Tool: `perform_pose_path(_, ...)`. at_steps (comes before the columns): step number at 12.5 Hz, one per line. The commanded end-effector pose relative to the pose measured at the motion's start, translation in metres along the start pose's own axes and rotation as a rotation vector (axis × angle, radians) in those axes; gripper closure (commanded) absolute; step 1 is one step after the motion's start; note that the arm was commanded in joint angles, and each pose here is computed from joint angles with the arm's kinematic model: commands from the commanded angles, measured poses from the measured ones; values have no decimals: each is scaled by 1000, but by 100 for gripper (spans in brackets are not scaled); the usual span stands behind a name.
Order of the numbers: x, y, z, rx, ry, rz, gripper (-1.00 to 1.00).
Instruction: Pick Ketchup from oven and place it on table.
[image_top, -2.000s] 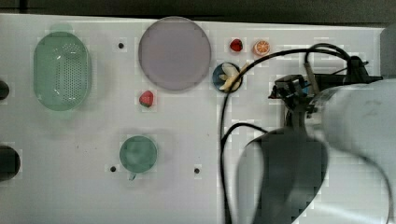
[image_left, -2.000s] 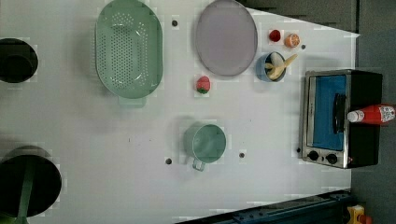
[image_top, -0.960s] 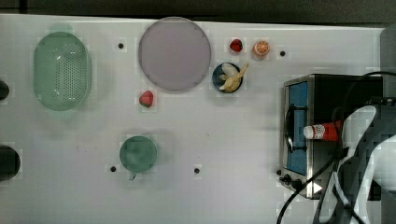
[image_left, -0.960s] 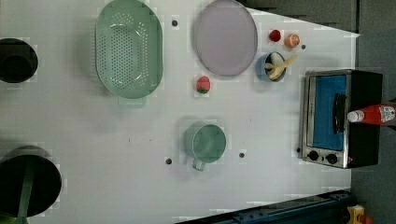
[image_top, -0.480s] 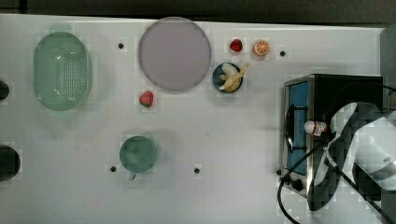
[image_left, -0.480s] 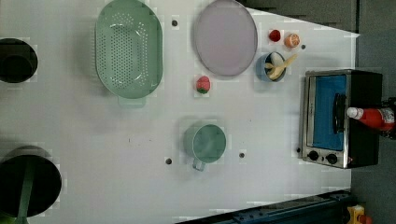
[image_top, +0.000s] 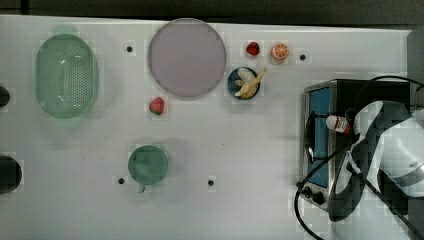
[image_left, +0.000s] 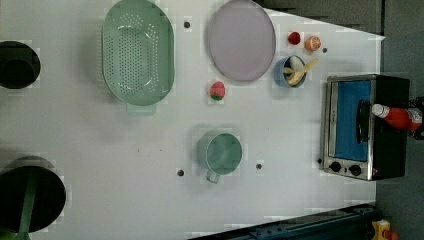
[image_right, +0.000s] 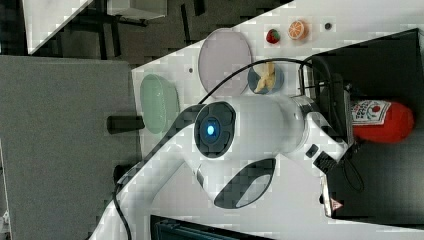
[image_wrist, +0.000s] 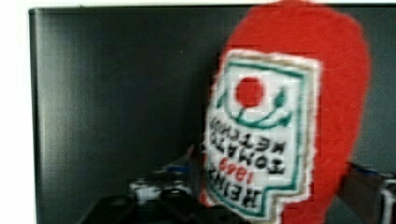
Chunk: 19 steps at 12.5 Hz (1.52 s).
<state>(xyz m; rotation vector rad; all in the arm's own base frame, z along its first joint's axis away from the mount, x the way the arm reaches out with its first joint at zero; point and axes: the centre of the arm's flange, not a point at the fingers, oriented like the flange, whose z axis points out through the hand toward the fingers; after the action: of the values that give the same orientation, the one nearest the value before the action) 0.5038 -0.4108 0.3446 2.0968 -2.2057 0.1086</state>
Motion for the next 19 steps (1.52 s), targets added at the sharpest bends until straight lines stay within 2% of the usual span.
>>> perform_pose_path(1, 14, 6, -13, 20, 5, 25, -27)
perform_pose_path(4, 12, 0, -28, 32, 3, 16, -27)
perform_pose_path(8, -33, -31, -108, 59, -57, -82, -27)
perform_pose_path(15, -192, -71, -229, 165, -133, -390, -27)
perform_pose_path(19, -279, -76, -239, 117, -194, -545, -27)
